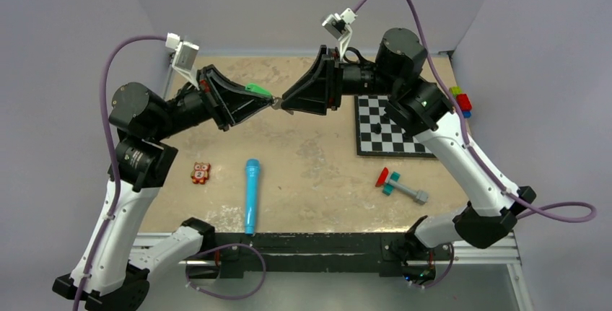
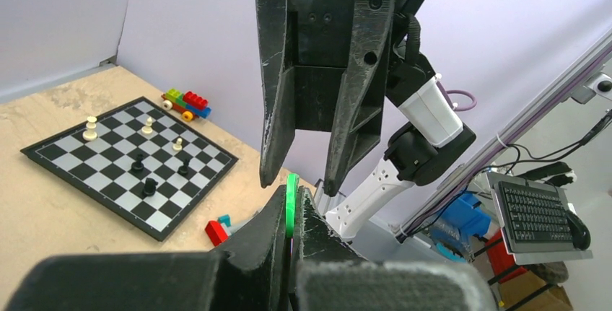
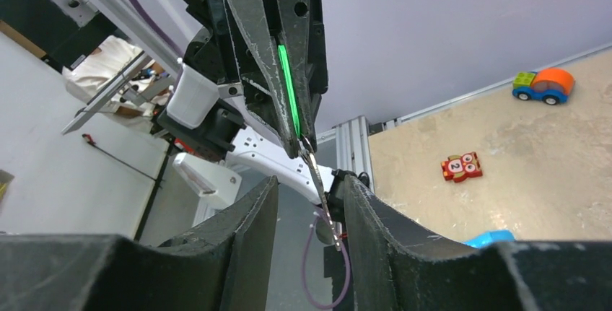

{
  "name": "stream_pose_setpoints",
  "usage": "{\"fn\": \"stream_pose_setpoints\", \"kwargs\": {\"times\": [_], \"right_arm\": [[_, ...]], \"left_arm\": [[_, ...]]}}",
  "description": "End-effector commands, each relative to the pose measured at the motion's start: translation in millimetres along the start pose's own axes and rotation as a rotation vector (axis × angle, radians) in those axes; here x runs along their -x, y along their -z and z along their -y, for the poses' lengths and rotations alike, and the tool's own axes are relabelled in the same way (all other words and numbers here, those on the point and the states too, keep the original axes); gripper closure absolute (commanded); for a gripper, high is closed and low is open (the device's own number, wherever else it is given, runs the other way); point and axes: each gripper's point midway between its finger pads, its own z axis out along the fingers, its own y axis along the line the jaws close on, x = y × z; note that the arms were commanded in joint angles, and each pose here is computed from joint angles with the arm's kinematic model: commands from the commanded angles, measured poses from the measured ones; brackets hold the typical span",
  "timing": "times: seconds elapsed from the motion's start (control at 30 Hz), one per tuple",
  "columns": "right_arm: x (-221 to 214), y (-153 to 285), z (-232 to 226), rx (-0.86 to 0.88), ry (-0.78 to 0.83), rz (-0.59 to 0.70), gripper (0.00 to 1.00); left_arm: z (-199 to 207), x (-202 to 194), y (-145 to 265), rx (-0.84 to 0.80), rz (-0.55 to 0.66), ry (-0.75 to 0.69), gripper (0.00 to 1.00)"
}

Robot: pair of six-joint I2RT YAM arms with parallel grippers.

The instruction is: Remove the keys from the keyring

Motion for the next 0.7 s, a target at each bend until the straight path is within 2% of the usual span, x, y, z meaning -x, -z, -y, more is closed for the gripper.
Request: {"fn": "stream_pose_setpoints", "kwargs": {"times": [0.0,0.67], "right_arm": [[12.3,0.3,-22.7,0.080,0.044,0.020,0.58],[15.0,-8.8,-26.8,0.123,0.063,0.001,0.73]], "left_arm": [[17.5,19.6,2.4,-0.028,0.057,-0.032,1.00],[10.4,17.7,-0.6,-0.015,0.059,-0.010,1.00]]}}
